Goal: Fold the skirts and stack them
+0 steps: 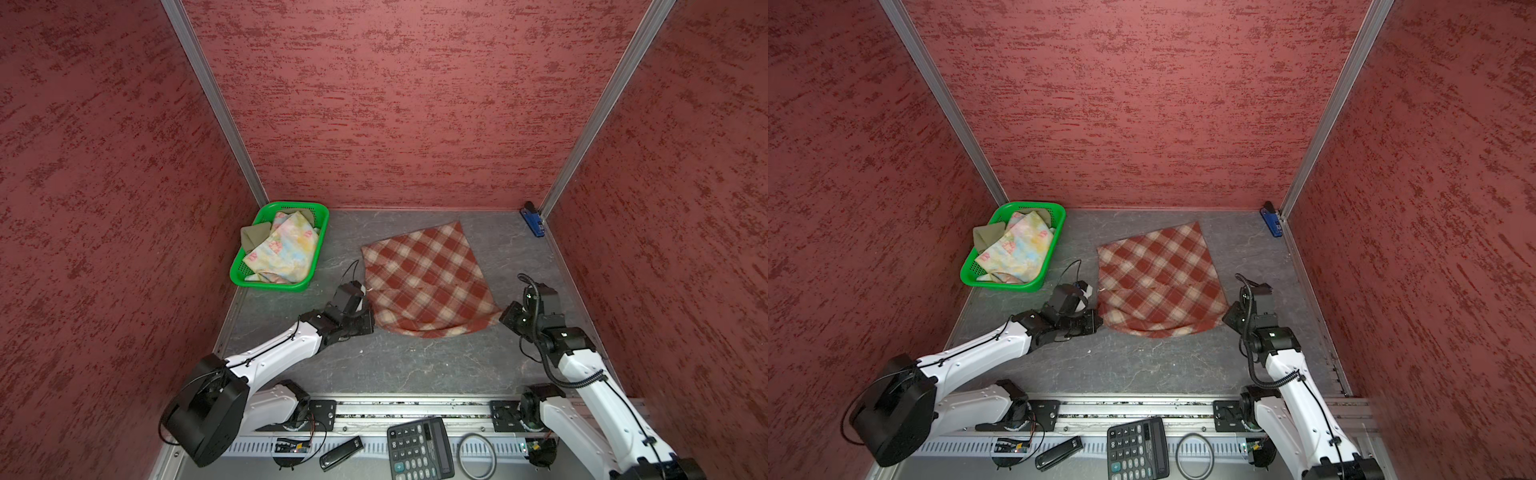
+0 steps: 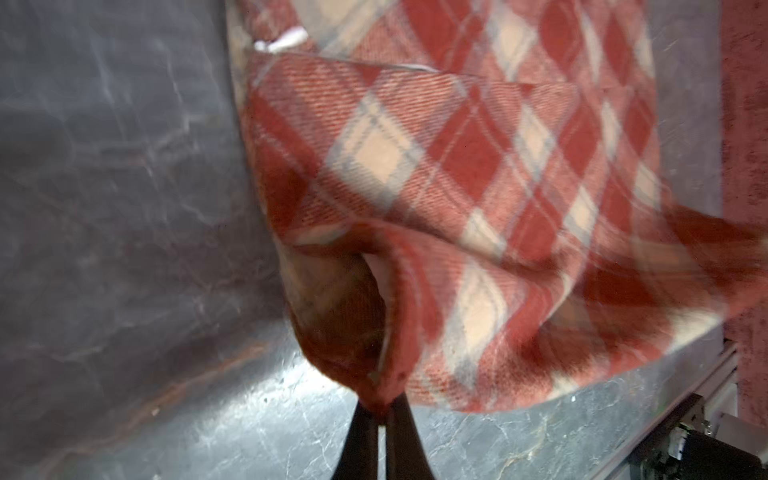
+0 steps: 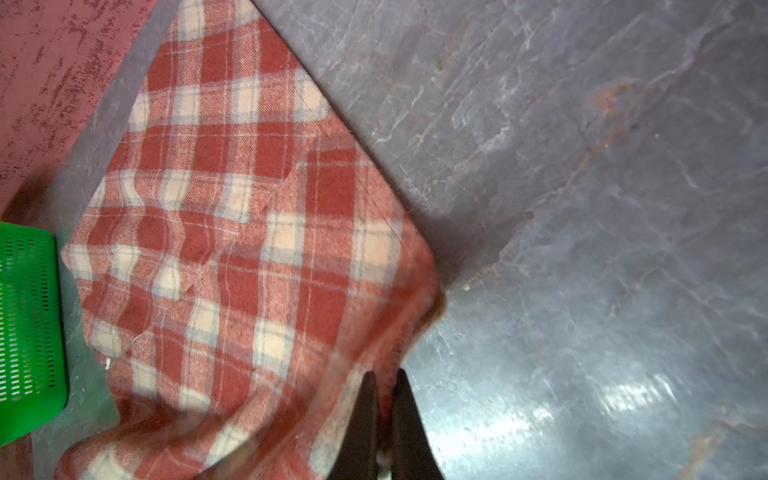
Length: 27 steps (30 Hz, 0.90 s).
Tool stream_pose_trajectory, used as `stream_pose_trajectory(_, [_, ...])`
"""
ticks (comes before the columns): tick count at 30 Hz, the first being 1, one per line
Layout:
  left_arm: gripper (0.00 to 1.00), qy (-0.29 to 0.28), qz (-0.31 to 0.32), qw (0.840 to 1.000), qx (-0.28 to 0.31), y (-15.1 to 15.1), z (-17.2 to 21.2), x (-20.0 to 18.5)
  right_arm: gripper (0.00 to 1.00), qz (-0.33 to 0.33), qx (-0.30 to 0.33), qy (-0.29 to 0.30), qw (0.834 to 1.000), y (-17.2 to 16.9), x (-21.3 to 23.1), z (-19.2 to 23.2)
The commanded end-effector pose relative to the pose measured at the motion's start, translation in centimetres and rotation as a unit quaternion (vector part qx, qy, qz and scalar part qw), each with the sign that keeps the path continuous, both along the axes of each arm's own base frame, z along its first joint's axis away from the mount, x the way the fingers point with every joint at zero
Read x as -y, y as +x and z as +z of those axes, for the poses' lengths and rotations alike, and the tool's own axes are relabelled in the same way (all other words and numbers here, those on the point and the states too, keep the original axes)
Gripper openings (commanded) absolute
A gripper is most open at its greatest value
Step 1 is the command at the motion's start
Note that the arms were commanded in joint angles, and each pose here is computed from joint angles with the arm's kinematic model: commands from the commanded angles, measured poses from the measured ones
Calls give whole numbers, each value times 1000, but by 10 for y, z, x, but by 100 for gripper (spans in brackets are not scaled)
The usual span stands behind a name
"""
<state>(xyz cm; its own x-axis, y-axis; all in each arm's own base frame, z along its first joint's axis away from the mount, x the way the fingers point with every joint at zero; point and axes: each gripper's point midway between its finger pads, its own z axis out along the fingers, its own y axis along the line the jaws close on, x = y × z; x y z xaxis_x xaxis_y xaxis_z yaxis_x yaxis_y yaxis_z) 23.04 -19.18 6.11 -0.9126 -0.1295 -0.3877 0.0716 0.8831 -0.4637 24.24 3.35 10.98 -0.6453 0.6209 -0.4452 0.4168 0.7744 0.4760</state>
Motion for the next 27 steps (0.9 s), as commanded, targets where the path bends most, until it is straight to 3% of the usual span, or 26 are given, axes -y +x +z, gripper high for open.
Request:
stream_pose_trajectory(1, [0, -9, 32, 998, 45, 12, 17, 10, 0, -19, 29, 8, 999, 3, 3, 22])
stream_pose_trajectory(11, [2, 49, 30, 998, -9, -39, 2, -13, 0, -37, -2, -8, 999, -13, 12, 24])
stream_pose_trajectory(12, [13, 54, 36, 998, -14, -42, 2, -17, 0, -38, -2, -12, 999, -12, 13, 26])
stream_pose_trajectory(14, [50, 56, 49, 997, -24, -48, 3, -24, 0, -42, -2, -16, 999, -11, 15, 28])
stream_pose_trajectory(15, [63, 57, 61, 996, -28, -49, 6, -28, 0, -44, 0, -16, 999, -10, 16, 29])
stream_pose_trajectory(16, [68, 57, 70, 995, -32, -51, 8, -32, 0, -45, 3, -15, 999, -8, 15, 30])
stream_pose_trajectory(21, [78, -2, 108, 994, -30, -46, 28, -32, 0, -43, -1, -16, 999, -1, 15, 24])
stream_pose_trajectory(27, [78, -83, 128, 987, -52, -16, 32, -15, 0, -36, -6, -12, 999, 6, 11, 16])
